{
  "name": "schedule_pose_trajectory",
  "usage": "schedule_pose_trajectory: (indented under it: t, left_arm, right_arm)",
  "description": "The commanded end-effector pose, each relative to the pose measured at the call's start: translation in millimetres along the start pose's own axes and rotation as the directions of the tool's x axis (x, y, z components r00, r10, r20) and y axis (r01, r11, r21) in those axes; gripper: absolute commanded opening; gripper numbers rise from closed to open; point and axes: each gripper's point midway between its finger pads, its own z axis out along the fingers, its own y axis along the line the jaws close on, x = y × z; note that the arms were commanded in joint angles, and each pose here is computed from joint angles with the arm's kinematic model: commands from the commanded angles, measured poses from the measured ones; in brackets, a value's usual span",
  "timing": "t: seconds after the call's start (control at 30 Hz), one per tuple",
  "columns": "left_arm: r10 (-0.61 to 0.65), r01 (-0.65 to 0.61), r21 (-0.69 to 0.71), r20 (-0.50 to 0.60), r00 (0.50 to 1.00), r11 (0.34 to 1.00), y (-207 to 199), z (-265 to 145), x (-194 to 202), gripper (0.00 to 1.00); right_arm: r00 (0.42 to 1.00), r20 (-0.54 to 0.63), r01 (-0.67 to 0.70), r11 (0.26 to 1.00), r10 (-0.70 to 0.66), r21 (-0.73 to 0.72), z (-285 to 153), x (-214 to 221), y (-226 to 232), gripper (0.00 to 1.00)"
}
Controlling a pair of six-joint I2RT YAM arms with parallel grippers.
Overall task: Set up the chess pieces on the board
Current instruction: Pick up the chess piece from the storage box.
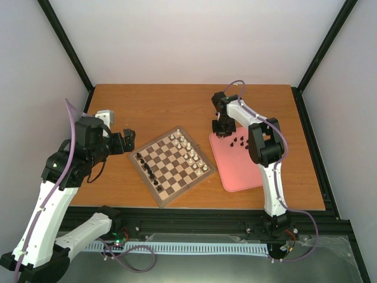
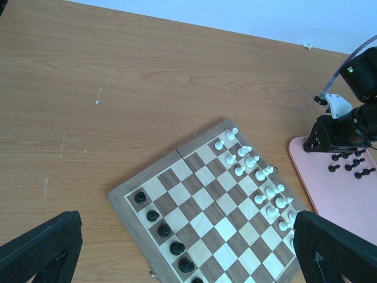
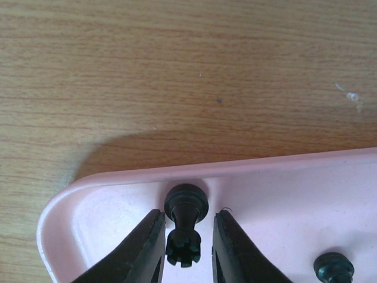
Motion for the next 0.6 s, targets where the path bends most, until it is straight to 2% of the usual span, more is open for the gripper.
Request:
schedule_pose_trajectory:
  t: [0.0, 0.43, 0.5, 0.57]
  left_arm:
    - [-0.022, 0.022, 0.01, 0.013, 1.0, 1.0, -0.8, -4.2, -2.6, 1.0]
    - [-0.023, 0.023, 0.011, 0.009, 1.0, 1.0, -1.7, 0.6, -2.0, 1.0]
    - [-0.023, 0.023, 0.01, 0.006, 1.0, 1.0, -1.6, 1.5, -1.5, 1.0]
    - [-0.021, 0.021, 0.009, 0.005, 1.0, 1.0, -1.6, 2.0, -1.4, 1.0]
  right_arm:
    - [0.998, 0.054, -0.009, 1.0, 0.01, -0.017, -24.6, -9.6, -0.3, 0.23]
    - [0.998, 0.07, -0.005, 1.0, 0.006, -0.013, -30.6, -15.1, 0.2, 0.22]
    - [0.998, 0.062, -0.005, 1.0, 0.006, -0.012, -28.0, -14.4, 0.1, 0.19]
    - [0.998, 0.057, -0.006, 1.0, 0.006, -0.015, -26.7, -14.1, 0.7, 0.08]
